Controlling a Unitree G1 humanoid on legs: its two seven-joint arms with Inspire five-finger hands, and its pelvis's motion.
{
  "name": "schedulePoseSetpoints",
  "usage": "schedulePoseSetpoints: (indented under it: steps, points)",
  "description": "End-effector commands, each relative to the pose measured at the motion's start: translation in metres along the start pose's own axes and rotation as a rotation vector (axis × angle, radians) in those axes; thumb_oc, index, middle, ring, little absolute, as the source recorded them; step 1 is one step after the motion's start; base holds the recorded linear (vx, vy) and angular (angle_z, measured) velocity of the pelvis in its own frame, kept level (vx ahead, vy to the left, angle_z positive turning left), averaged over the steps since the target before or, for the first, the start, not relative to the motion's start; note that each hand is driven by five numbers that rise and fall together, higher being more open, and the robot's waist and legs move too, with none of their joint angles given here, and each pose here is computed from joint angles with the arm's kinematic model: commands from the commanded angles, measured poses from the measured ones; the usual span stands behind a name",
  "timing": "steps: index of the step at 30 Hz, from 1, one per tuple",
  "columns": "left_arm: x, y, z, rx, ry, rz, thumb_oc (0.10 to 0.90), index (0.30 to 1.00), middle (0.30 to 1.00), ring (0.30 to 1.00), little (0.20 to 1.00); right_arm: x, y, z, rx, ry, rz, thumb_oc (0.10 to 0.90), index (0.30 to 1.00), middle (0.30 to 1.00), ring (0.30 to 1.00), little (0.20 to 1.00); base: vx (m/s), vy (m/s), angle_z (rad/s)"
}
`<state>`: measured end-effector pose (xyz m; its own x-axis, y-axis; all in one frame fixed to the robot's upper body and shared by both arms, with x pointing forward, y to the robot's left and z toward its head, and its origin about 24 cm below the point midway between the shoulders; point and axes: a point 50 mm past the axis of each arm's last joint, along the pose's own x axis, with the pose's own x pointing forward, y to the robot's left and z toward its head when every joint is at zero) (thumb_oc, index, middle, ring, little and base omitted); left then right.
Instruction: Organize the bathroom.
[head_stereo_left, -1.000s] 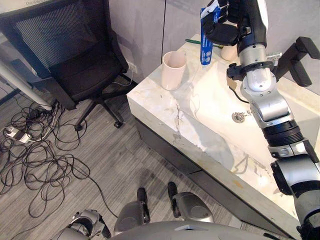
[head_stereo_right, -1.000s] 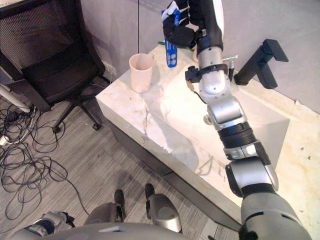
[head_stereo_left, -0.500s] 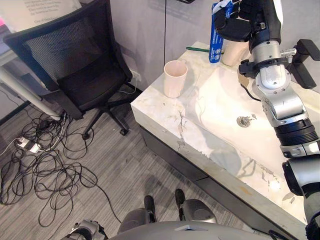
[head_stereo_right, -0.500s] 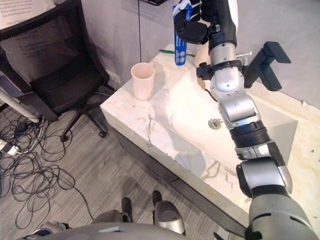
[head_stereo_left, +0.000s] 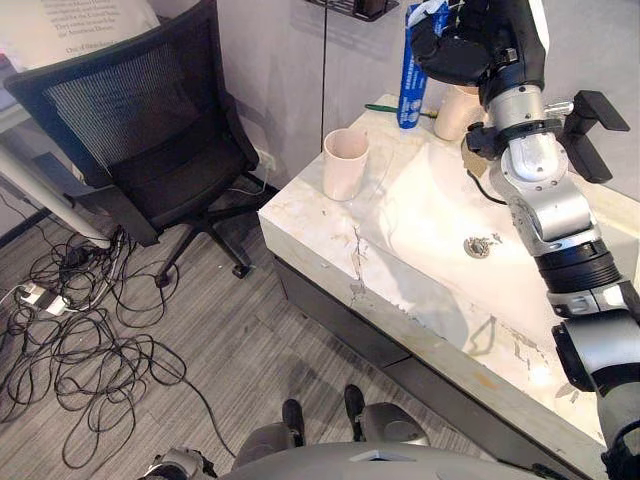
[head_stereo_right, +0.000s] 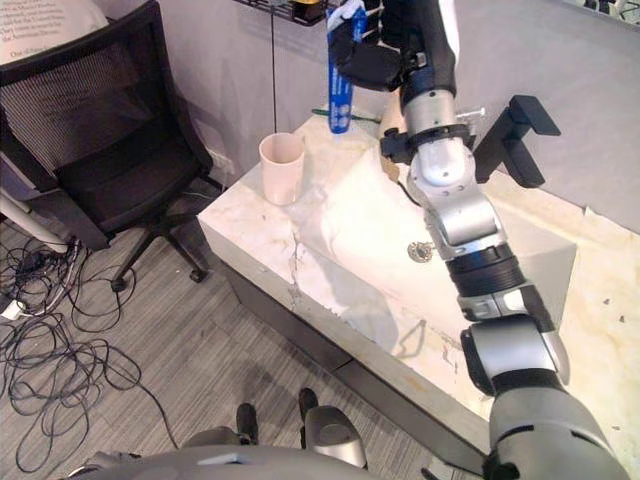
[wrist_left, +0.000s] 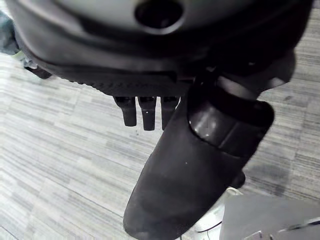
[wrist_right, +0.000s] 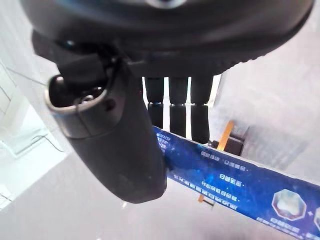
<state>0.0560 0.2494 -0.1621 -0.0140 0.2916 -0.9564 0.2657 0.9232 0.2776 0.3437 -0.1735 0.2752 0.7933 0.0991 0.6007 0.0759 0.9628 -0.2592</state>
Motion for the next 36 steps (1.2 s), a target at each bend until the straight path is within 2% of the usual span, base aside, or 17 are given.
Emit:
schedulePoseSetpoints:
  steps: [1, 11, 23, 36]
  points:
    - [0.003, 0.020, -0.040, -0.015, 0.147, 0.067, 0.800, 0.900, 0.900, 0.900, 0.900, 0.013, -0.015, 0.073, 0.248, -0.357, -0.096, 0.400, 0.300, 0.300, 0.300, 0.300, 0.00, 0.000, 0.00]
    - [0.003, 0.010, -0.039, -0.047, 0.144, 0.058, 0.800, 0.900, 0.900, 0.900, 0.900, 0.005, 0.006, 0.068, 0.326, -0.368, -0.074, 0.400, 0.300, 0.300, 0.300, 0.300, 0.02, 0.020, 0.05]
    - [0.003, -0.001, -0.048, -0.071, 0.180, 0.045, 0.800, 0.900, 0.900, 0.900, 0.900, 0.000, 0.013, 0.057, 0.350, -0.333, -0.074, 0.400, 0.300, 0.300, 0.300, 0.300, 0.04, 0.009, 0.03]
    - [0.003, 0.000, -0.051, -0.097, 0.198, 0.052, 0.800, 0.900, 0.900, 0.900, 0.900, -0.001, 0.018, 0.053, 0.359, -0.320, -0.097, 0.400, 0.300, 0.300, 0.300, 0.300, 0.04, -0.018, 0.02]
